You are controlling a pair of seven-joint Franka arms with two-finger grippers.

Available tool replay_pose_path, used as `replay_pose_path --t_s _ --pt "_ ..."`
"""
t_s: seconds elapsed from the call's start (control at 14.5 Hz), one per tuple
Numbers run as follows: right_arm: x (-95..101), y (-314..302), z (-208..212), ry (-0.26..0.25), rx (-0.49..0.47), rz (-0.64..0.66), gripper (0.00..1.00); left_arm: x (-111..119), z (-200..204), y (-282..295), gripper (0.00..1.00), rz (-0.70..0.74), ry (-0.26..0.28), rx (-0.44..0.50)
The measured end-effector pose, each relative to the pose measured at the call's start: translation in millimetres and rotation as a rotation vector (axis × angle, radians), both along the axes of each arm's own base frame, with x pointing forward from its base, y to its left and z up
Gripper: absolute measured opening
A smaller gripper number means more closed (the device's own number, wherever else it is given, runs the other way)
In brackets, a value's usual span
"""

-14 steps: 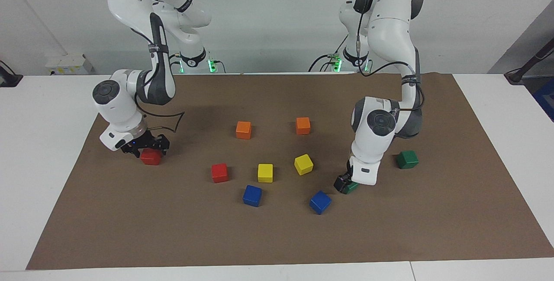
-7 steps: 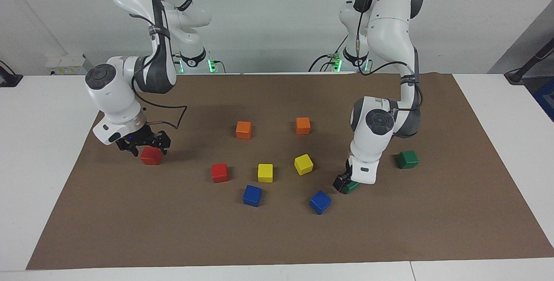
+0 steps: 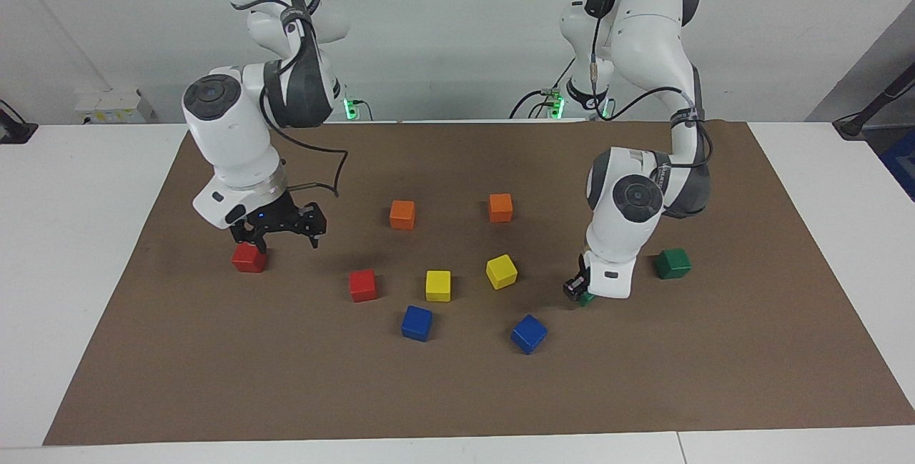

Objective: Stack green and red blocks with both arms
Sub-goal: 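Grasp the other green with the left gripper while the right gripper places red, then stack the green with the left gripper while the right gripper grasps the red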

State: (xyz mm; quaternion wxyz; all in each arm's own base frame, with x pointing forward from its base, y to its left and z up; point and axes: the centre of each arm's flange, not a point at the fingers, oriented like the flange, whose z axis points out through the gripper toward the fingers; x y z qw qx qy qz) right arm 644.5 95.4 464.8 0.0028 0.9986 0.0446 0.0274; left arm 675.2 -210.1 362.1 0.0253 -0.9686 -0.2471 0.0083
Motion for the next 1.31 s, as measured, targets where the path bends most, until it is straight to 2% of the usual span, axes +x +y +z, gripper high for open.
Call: replay_pose_path --t_s 0.14,0.35,0.69,0.97,1.31 --pt "17.6 7 -4 0.009 -0.006 0.000 1.00 3 28 29 0.55 -0.053 0.001 0.001" --pt "36.8 7 -16 0.017 -0.014 -0.004 1.00 -3 59 105 0.55 -0.200 0.023 -0.003" --pt "39.0 55 -28 0.022 -0.016 0.044 1.00 -25 61 208 0.55 -0.401 0.076 -0.026" --pt "33.1 88 -31 0.016 -0.013 0.056 1.00 -33 44 229 0.55 -0.452 0.082 -0.049" --pt "28.8 82 -80 0.007 -0.013 0.047 1.00 -41 27 222 0.55 -0.500 0.054 -0.056"
